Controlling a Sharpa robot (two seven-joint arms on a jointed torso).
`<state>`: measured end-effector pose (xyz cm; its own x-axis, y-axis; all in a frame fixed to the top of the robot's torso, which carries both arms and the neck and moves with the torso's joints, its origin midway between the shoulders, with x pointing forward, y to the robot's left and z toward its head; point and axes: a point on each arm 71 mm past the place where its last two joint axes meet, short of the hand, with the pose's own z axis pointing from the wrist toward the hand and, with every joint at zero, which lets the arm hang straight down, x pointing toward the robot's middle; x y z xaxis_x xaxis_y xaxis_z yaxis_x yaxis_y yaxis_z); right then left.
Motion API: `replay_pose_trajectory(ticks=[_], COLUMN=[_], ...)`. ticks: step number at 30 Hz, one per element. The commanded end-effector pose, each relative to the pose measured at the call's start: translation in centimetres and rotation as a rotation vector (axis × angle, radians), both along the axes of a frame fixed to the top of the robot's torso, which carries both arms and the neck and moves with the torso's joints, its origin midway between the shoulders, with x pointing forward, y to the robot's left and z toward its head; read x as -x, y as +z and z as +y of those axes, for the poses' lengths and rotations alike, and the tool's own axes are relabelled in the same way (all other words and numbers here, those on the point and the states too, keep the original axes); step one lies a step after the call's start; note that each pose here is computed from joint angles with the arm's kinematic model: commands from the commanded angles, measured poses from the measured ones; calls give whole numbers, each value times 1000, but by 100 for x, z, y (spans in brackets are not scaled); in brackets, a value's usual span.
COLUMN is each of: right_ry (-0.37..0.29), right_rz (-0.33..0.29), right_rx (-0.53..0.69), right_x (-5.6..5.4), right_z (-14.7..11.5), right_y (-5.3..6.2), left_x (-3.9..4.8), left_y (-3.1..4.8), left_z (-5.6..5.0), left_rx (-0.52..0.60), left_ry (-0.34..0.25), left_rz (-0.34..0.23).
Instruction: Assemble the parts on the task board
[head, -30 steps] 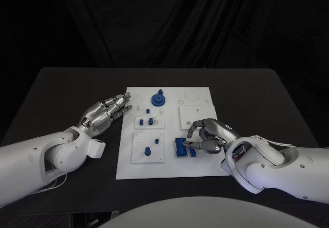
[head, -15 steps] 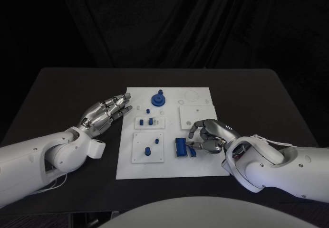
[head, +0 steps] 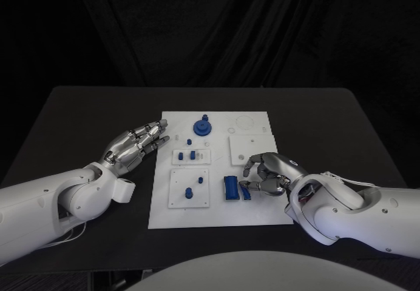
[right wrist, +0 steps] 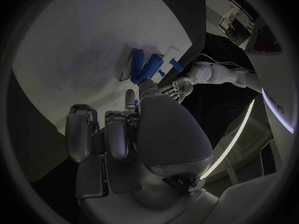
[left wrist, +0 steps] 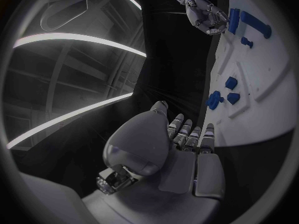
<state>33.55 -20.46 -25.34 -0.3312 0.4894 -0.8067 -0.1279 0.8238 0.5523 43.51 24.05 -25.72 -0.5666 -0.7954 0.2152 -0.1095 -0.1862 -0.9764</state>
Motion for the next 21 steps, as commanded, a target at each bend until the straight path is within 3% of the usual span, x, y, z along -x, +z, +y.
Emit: replay_pose_trajectory(ticks=[1, 21], right_ry=[-10, -11], right_rz=[11, 4], right_rx=[14, 0], right_x=[11, 41], right_z=[-13, -6], right_y=[-14, 15], left_x=[10, 17], left_y=[4, -7], left_z=[-16, -8], left_rx=[14, 13], left_ry=[-12, -12], left_rz=[-3, 1])
